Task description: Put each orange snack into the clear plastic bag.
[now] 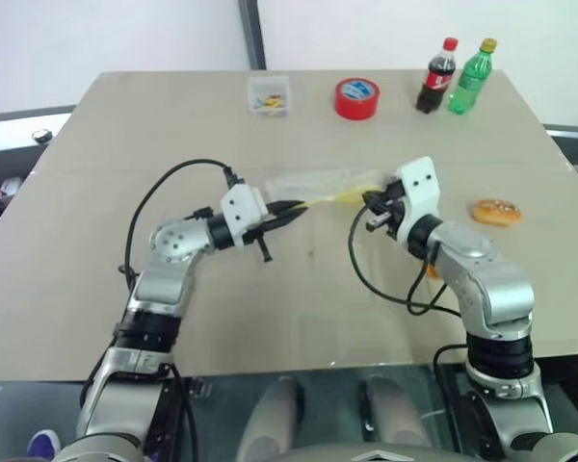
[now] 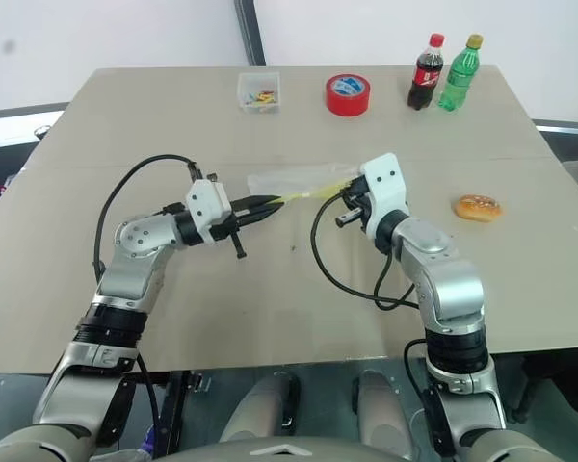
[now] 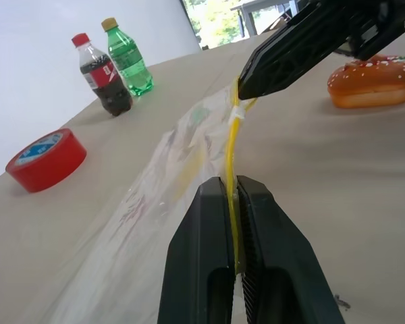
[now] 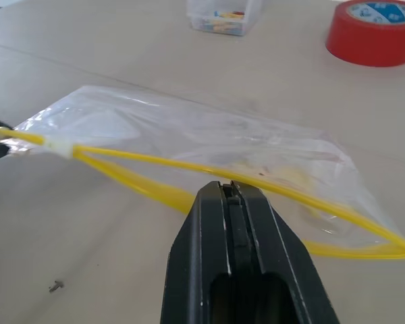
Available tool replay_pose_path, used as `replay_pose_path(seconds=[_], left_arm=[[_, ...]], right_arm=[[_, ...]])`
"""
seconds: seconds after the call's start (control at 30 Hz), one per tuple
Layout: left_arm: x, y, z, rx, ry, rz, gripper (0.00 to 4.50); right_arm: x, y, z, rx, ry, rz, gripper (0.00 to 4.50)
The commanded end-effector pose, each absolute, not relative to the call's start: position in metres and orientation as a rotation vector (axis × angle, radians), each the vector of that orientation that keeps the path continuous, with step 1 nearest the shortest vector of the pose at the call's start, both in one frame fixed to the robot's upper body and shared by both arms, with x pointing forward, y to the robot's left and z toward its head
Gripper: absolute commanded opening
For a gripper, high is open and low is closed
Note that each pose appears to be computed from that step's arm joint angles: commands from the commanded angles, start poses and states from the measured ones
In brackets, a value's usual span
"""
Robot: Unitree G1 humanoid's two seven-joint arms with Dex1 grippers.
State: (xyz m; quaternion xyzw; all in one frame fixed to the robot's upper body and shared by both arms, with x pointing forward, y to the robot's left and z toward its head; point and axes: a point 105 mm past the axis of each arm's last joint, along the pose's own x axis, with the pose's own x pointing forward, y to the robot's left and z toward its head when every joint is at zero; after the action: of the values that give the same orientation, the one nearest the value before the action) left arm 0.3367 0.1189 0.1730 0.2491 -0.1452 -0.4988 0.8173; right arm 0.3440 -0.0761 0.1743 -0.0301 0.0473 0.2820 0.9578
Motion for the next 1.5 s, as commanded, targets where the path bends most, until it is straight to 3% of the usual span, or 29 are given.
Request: replay_pose_path(seconds=[0.03, 0.23, 0.27, 0.37, 0.43, 0.67, 0.77, 0.97, 1.0, 1.13, 1.37, 1.5], left_arm=[[0.329, 0.117, 0.188, 0.544, -0.382, -1.071, 0.0], [0.32, 0.112, 0.185, 0.535, -0.388, -1.129, 0.0], [0.319, 0.112, 0.183, 0.54, -0.383, -1.136, 0.0], [0.32, 0.116, 0.181, 0.552, -0.369, -1.138, 0.0], [0.32, 0.118, 0.18, 0.569, -0.367, -1.143, 0.0], [0.313, 0.12, 0.173, 0.6, -0.354, -1.223, 0.0], [0.316, 0.125, 0.173, 0.579, -0.341, -1.206, 0.0], [0.321, 0.131, 0.174, 0.531, -0.318, -1.145, 0.0], [0.322, 0.131, 0.174, 0.523, -0.319, -1.136, 0.0], [0.324, 0.132, 0.174, 0.508, -0.311, -1.104, 0.0], [0.336, 0.136, 0.172, 0.493, -0.295, -1.037, 0.0], [0.34, 0.135, 0.173, 0.487, -0.299, -1.03, 0.0]], right_arm=[[0.344, -0.076, 0.188, -0.03, 0.054, 0.582, 0.03], [0.349, -0.056, 0.185, 0.17, 0.059, 0.623, 0.03], [0.354, -0.053, 0.184, 0.095, 0.024, 0.598, 0.03], [0.358, -0.048, 0.178, -0.584, -0.172, 0.557, 0.03], [0.354, -0.044, 0.169, -0.897, -0.29, 0.605, 0.03], [0.362, -0.052, 0.147, -1.24, -0.38, 0.634, 0.03], [0.368, -0.054, 0.147, -1.252, -0.374, 0.604, 1.16], [0.368, -0.057, 0.154, -1.257, -0.376, 0.564, 4.07], [0.367, -0.057, 0.155, -1.256, -0.377, 0.565, 4.3], [0.362, -0.066, 0.165, -1.225, -0.368, 0.549, 4.42], [0.322, -0.11, 0.182, -0.742, -0.143, 0.542, 4.42], [0.306, -0.138, 0.17, -0.499, 0.003, 0.426, 4.42]])
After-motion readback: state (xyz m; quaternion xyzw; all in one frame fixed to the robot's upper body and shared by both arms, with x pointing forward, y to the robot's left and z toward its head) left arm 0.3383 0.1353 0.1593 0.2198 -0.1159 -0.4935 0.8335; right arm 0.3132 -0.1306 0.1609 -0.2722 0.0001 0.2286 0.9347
